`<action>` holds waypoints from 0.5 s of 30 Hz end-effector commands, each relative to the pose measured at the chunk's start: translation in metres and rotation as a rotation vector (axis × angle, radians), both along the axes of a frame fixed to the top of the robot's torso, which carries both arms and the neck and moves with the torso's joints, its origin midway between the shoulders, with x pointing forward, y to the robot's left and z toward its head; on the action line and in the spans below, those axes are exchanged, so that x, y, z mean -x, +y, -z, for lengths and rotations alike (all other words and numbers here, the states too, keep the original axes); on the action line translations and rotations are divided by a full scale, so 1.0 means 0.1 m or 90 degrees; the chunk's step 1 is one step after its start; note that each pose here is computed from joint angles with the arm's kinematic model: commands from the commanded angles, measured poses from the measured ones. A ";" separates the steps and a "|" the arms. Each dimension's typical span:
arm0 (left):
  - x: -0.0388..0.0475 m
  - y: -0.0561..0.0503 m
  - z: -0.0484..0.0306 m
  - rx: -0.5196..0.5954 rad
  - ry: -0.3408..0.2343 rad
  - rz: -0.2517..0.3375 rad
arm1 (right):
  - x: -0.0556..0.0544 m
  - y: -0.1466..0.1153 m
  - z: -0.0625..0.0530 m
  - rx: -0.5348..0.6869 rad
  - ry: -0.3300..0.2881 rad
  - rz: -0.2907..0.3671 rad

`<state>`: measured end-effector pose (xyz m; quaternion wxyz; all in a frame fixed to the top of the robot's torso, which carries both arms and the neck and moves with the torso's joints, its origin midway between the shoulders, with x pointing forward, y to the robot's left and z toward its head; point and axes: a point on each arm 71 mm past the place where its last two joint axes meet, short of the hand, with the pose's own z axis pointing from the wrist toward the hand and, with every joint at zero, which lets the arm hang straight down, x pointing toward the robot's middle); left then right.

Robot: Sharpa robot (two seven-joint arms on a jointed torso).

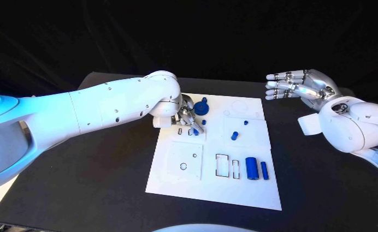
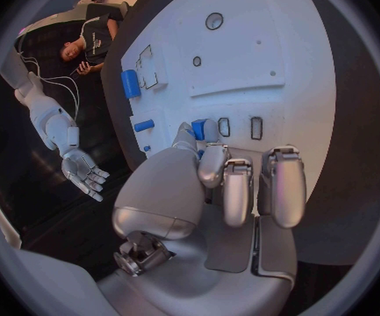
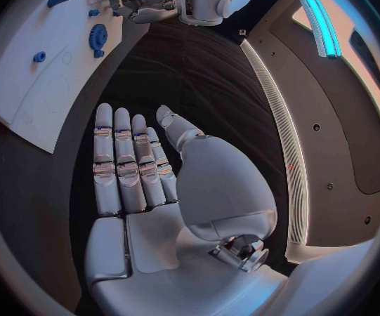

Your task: Assemble the parts on the task board

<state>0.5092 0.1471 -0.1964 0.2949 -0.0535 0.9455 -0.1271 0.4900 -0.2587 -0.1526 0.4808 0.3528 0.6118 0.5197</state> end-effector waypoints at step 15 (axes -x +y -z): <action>0.052 0.04 -0.019 0.046 -0.013 -0.079 | 0.00 0.02 0.03 0.002 0.006 -0.013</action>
